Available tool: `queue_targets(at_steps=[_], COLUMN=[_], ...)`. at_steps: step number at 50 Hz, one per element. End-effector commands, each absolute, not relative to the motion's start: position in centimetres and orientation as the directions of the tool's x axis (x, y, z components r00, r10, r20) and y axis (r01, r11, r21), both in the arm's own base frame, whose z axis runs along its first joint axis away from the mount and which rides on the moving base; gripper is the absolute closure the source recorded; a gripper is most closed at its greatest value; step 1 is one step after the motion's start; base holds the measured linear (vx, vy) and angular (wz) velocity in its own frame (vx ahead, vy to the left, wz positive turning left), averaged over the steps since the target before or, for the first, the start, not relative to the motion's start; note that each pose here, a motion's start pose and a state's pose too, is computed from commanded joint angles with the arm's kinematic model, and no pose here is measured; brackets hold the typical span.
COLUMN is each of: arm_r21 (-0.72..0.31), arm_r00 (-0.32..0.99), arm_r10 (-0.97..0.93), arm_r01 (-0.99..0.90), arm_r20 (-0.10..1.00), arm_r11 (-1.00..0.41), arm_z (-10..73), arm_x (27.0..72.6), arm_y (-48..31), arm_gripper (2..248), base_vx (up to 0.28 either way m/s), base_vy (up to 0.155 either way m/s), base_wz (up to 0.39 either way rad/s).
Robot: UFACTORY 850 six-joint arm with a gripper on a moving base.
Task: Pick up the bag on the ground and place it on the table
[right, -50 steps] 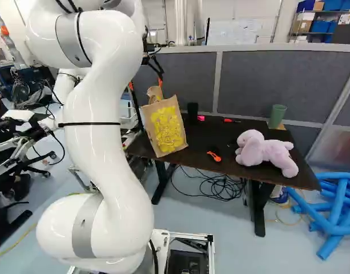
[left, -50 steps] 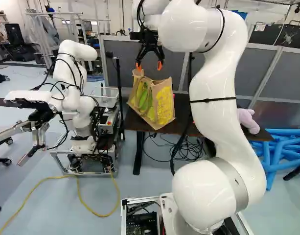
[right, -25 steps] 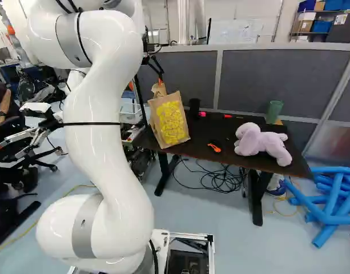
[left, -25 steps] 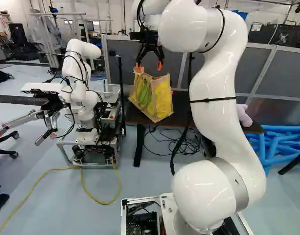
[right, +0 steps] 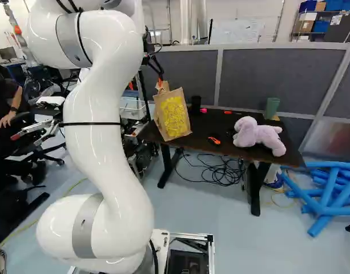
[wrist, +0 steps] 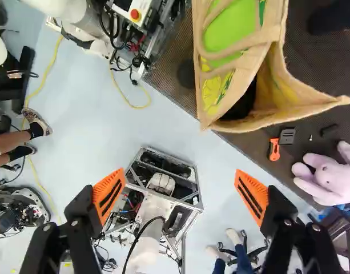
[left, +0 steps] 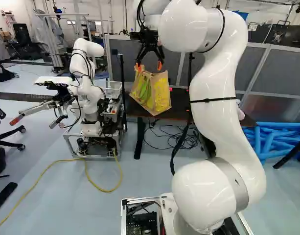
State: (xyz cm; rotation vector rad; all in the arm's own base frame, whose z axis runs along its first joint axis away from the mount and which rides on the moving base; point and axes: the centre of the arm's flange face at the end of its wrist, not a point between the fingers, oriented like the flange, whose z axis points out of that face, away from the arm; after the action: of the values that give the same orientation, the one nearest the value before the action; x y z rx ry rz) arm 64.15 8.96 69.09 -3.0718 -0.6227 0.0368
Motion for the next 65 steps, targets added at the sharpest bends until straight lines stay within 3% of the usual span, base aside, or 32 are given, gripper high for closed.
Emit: queue_targets(at_steps=[30, 65], arm_r21=[-0.012, -0.01], arm_r00=[0.921, 0.922], arm_r10=[0.389, 0.388], arm_r01=[0.389, 0.387], arm_r20=[-0.022, -0.015], arm_r11=[-0.921, -0.922], arm_z=[69.09, 68.94], arm_x=[64.15, 64.12], arm_y=[8.96, 8.91], arm_gripper=[3, 3], base_vx=[-0.161, 0.0], base_vy=[0.001, 0.0], base_wz=[0.024, 0.0])
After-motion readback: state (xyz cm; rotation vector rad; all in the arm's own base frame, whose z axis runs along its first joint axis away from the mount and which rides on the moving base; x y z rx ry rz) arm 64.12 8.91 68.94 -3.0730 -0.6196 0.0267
